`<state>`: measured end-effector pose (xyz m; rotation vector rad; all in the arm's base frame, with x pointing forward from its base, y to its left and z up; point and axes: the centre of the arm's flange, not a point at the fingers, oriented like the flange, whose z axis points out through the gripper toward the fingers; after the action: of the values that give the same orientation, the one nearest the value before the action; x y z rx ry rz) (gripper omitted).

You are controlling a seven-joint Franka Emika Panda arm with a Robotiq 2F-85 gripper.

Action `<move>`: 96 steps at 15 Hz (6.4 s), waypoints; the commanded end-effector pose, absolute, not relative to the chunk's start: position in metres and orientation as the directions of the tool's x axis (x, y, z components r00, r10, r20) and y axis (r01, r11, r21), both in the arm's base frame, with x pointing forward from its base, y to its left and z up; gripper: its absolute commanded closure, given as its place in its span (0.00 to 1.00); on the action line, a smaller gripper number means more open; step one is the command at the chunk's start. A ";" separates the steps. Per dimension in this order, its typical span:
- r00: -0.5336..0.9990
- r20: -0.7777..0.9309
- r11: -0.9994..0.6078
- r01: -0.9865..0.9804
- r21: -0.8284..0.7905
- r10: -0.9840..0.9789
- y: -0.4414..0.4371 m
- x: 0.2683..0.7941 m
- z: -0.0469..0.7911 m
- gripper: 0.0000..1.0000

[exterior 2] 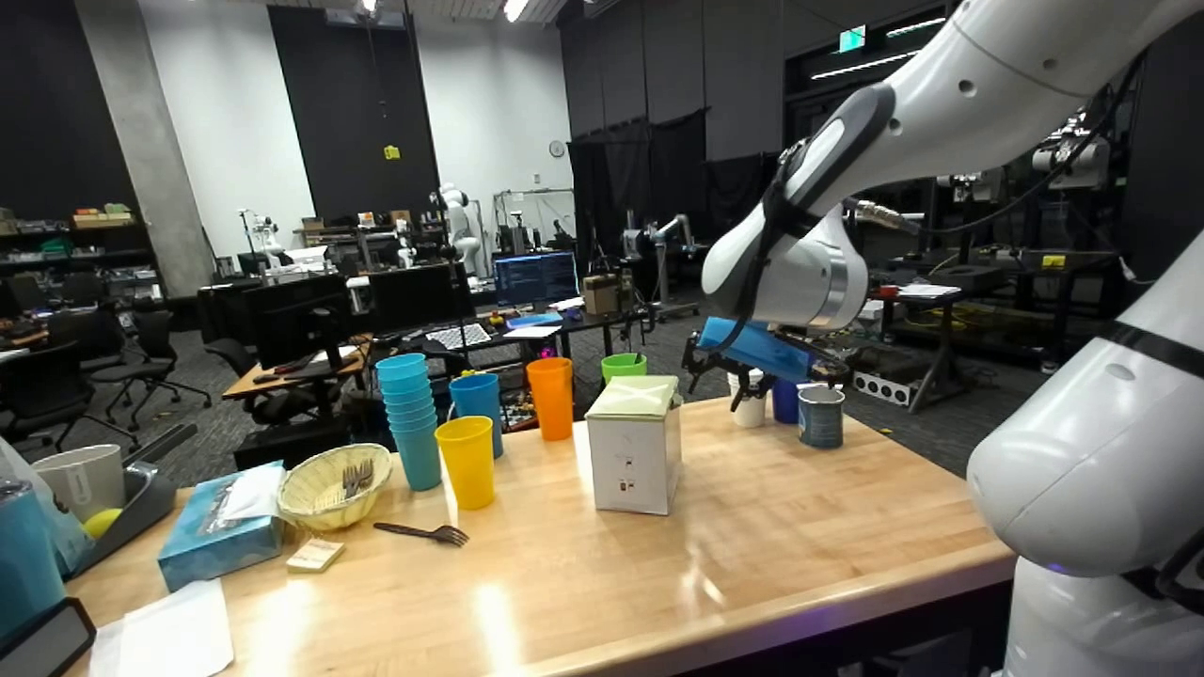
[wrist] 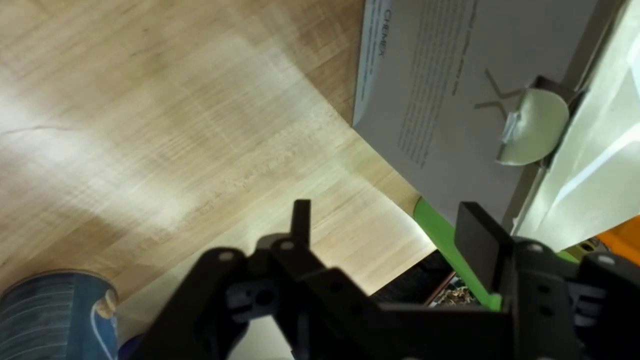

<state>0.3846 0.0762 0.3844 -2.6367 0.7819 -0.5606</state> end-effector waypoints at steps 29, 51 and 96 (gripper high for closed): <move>0.742 0.240 -0.684 -0.374 -0.627 -0.626 0.075 0.324 0.304 1.00; 0.734 0.451 -0.754 -0.125 -0.645 -0.507 0.114 0.363 0.457 1.00; 0.968 0.085 -0.972 -0.236 -0.008 -0.236 0.088 0.316 0.511 0.56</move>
<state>0.3162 0.0876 0.5111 -3.1185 0.3741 -0.1337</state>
